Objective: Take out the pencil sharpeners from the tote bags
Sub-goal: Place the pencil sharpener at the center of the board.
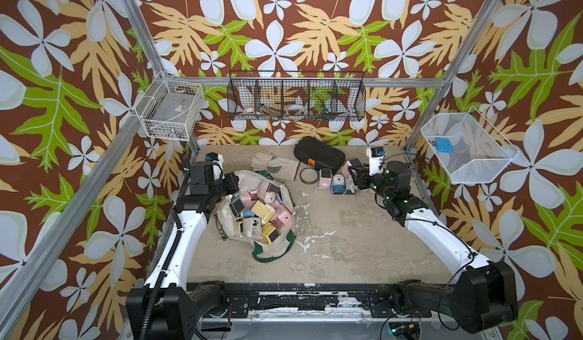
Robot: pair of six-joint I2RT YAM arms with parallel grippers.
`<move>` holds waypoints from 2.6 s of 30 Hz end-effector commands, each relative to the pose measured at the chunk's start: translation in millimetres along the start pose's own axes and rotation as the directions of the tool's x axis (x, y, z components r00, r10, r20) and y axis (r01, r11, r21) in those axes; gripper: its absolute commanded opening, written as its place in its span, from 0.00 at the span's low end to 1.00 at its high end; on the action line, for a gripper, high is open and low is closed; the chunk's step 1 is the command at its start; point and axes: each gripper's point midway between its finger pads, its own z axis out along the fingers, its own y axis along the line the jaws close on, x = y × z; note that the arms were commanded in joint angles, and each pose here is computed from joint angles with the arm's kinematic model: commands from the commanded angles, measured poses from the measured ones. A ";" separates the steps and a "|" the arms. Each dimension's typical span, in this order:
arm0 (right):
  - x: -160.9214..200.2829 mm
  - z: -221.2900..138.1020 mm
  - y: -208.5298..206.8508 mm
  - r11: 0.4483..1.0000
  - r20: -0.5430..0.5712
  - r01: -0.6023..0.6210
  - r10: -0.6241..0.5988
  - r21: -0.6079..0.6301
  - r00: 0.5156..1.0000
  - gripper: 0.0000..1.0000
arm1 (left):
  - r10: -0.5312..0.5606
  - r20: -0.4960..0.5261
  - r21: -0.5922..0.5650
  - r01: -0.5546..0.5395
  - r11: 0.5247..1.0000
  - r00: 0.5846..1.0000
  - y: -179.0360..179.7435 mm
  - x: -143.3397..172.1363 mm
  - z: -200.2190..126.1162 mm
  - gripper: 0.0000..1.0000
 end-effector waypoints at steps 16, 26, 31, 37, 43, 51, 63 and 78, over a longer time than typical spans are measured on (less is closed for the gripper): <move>25.8 -45.2 -176.7 0.774 0.139 -0.197 0.141 0.602 0.980 0.36 | 0.004 0.059 0.078 -0.008 0.997 0.998 -16.5 -15.8 -3.1 0.00; 57.5 -3.1 -210.4 0.763 0.048 -0.209 0.228 0.612 0.973 0.36 | 0.004 0.060 0.080 -0.009 0.997 0.998 -17.0 -15.6 -3.7 0.00; 71.2 13.4 -224.0 0.748 0.004 -0.197 0.251 0.634 0.968 0.36 | 0.007 0.064 0.080 -0.012 0.997 0.998 -17.5 -17.1 -4.7 0.00; 90.8 30.7 -232.7 0.753 -0.057 -0.189 0.288 0.630 0.956 0.37 | 0.006 0.063 0.080 -0.011 0.997 0.998 -17.5 -17.0 -4.1 0.00; 100.1 36.4 -234.5 0.758 -0.086 -0.177 0.294 0.628 0.952 0.42 | 0.005 0.062 0.079 -0.009 0.997 0.998 -17.0 -16.3 -4.3 0.00; 113.5 41.0 -234.7 0.760 -0.115 -0.176 0.313 0.626 0.943 0.57 | 0.004 0.060 0.080 -0.009 0.997 0.998 -17.1 -16.4 -3.8 0.00; 92.1 35.1 -225.7 0.761 -0.063 -0.235 0.340 0.605 0.938 0.77 | 0.003 0.058 0.080 -0.008 0.997 0.998 -16.9 -16.0 -3.3 0.00; 5.9 1.8 -157.3 0.824 0.101 -0.262 0.245 0.502 0.964 0.79 | 0.004 0.060 0.080 -0.009 0.997 0.998 -16.8 -16.4 -3.2 0.00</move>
